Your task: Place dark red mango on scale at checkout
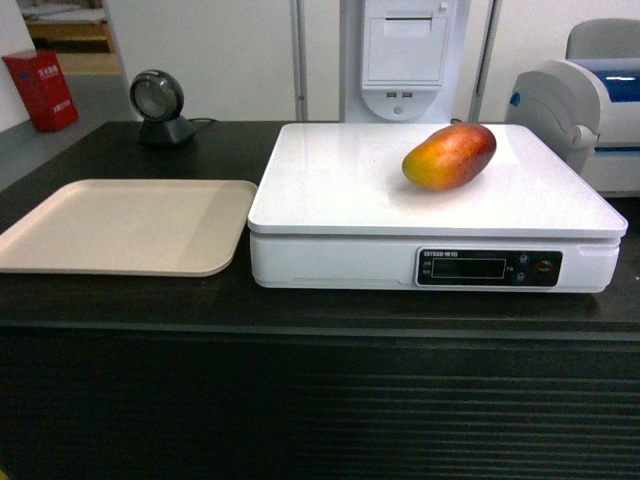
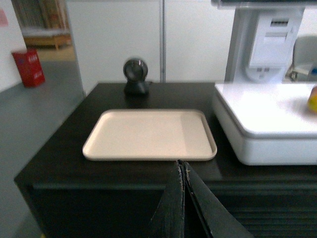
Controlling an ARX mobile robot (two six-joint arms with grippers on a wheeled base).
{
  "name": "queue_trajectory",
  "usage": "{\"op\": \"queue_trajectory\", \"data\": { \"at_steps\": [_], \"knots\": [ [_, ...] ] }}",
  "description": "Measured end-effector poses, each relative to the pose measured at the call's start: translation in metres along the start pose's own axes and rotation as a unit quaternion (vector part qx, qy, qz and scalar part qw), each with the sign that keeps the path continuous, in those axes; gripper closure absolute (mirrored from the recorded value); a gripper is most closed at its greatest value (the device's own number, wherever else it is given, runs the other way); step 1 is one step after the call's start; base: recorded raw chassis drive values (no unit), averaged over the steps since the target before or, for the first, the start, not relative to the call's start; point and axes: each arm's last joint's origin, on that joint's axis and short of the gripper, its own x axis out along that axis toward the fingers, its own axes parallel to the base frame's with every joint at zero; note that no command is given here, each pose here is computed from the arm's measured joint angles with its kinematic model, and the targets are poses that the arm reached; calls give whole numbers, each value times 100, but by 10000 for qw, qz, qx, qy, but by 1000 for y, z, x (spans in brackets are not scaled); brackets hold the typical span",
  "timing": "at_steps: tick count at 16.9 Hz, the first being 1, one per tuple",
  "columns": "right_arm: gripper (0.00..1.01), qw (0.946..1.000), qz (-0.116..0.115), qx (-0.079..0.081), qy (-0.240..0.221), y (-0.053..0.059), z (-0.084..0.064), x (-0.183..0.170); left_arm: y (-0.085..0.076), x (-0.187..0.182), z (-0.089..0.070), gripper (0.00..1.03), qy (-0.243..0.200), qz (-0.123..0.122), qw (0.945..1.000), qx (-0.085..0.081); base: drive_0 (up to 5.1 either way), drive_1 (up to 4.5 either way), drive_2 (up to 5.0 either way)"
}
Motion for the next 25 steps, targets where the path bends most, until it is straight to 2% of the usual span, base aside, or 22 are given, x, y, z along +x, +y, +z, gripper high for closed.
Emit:
{"op": "queue_trajectory", "data": {
  "at_steps": [1, 2, 15, 16, 24, 25],
  "knots": [
    [3, 10000, 2, -2, -2, 0, 0, 0, 0, -1, 3, 101, -103, 2, 9999, 2, 0, 0, 0],
    [3, 10000, 2, 0, -4, 0, 0, 0, 0, 0, 0, 101, -8, 0, 10000, 2, 0, 0, 0],
    [3, 10000, 2, 0, -2, 0, 0, 0, 0, 0, 1, 101, -38, -2, 10000, 2, 0, 0, 0],
    [3, 10000, 2, 0, -2, 0, 0, 0, 0, 0, 1, 98, -38, -2, 10000, 2, 0, 0, 0],
    [3, 10000, 2, 0, -2, 0, 0, 0, 0, 0, 1, 5, -38, -2, 10000, 2, 0, 0, 0],
    [3, 10000, 2, 0, -2, 0, 0, 0, 0, 0, 1, 4, -38, -2, 10000, 6, 0, 0, 0]
  ]
}}
